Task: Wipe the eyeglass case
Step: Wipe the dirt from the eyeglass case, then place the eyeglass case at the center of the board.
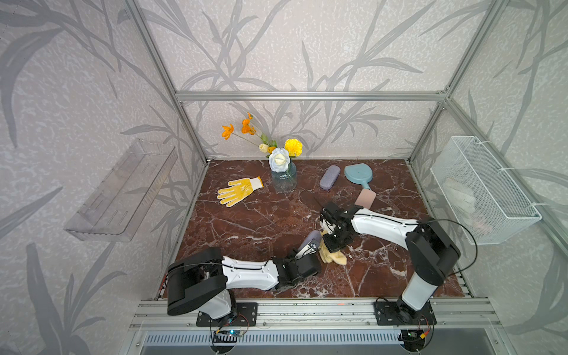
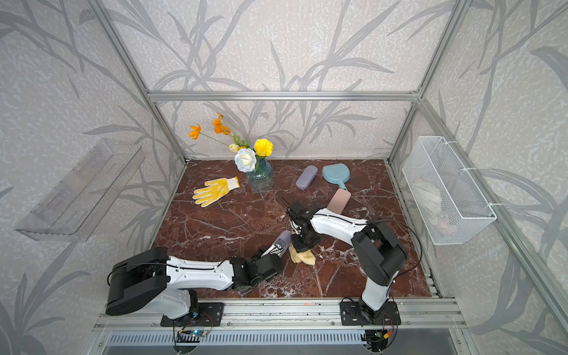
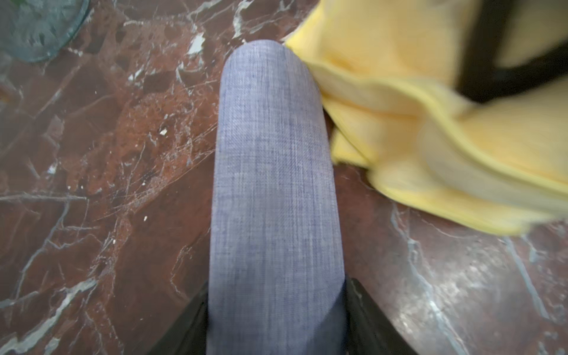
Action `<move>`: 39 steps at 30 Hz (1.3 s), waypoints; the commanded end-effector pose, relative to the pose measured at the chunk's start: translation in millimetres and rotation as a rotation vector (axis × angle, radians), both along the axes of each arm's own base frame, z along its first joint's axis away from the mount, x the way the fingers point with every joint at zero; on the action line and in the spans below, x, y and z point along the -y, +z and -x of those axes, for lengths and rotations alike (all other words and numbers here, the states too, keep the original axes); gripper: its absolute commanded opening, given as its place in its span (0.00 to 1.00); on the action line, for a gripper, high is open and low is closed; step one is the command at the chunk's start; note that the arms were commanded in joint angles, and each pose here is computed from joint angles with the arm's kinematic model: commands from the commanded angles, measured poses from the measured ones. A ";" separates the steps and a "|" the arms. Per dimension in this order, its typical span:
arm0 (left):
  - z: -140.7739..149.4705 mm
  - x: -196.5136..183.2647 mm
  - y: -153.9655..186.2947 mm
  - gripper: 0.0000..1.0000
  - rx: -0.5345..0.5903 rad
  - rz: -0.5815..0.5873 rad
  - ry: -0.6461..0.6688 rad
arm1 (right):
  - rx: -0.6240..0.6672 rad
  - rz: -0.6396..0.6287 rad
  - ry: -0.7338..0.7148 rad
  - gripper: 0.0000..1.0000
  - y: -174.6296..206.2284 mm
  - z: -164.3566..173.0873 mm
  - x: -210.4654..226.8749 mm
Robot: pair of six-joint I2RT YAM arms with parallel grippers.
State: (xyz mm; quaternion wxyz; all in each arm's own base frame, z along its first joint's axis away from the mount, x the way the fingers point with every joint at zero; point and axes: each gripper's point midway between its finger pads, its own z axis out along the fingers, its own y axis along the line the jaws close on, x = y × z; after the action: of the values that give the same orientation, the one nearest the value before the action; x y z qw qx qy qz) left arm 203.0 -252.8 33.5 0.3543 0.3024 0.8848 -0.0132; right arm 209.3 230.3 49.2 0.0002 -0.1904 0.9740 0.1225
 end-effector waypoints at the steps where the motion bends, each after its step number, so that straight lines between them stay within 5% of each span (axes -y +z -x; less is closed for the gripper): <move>1: 3.7 -5.3 -1.4 0.16 -0.094 0.056 0.027 | -0.029 -0.072 -0.075 0.00 19.9 5.0 9.0; 6: -7.9 -19.9 10.6 0.19 -0.150 0.068 0.149 | -0.015 -0.084 -0.235 0.00 18.6 -10.9 25.0; 11: -13.0 -37.2 13.5 0.22 -0.219 0.108 0.262 | -0.011 -0.184 -0.329 0.00 14.0 -35.6 -8.5; 30: -23.9 -111.8 14.6 0.36 -0.376 0.099 0.561 | -0.087 -0.234 -0.133 0.00 -17.0 -29.5 -175.1; 39: -16.0 -138.6 -8.1 0.39 -0.462 -0.002 0.651 | -0.041 -0.225 -0.251 0.00 -19.2 -26.2 -160.6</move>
State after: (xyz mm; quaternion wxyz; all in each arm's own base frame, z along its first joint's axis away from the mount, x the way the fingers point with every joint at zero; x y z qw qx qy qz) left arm 239.8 -130.7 41.7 0.1923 0.0021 0.9813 -0.0012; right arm 227.5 411.8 27.8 -0.0023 -0.1076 0.9625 0.2491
